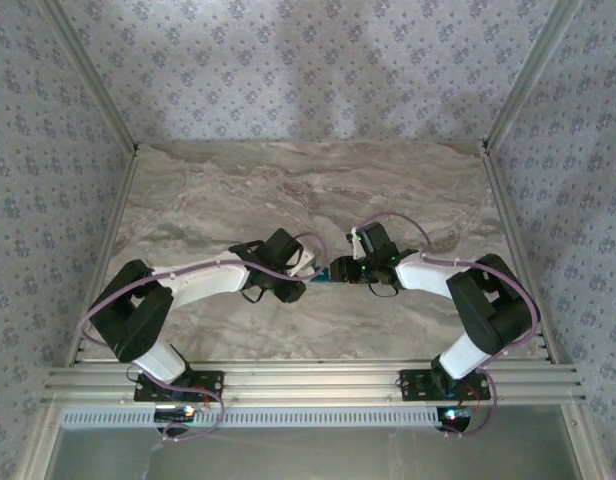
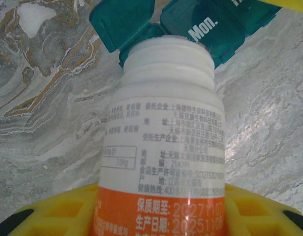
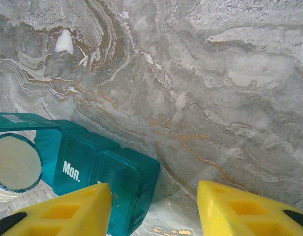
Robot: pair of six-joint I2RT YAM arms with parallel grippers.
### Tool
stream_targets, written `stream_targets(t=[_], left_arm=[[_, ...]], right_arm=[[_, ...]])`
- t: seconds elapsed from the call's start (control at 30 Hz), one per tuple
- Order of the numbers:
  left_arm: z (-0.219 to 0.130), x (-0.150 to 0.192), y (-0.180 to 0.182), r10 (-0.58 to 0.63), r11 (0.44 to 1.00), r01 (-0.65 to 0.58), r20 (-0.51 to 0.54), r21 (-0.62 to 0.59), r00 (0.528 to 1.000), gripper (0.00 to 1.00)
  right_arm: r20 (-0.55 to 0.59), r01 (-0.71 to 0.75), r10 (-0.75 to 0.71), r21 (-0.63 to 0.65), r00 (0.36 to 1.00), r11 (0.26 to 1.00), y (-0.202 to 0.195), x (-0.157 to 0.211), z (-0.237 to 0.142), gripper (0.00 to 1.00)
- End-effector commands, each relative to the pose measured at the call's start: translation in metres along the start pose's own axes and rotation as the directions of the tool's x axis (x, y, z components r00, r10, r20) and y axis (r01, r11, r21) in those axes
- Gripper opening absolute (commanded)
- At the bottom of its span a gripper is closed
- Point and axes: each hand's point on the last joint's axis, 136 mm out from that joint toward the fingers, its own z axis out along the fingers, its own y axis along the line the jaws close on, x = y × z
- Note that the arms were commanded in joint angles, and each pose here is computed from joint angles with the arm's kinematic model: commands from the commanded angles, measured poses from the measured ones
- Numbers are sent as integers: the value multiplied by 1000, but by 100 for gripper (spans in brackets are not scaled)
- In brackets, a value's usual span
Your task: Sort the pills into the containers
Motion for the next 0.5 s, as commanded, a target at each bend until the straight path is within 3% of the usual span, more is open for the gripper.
stream_targets(t=[0.0, 0.47], left_arm=[[-2, -6, 0, 27, 1000, -27, -14, -16, 1000, 0], [1, -5, 3, 38, 999, -40, -56, -35, 998, 0]], right_arm=[[-50, -22, 24, 29, 998, 999, -11, 15, 5, 50], [-50, -23, 24, 28, 998, 999, -12, 15, 5, 50]])
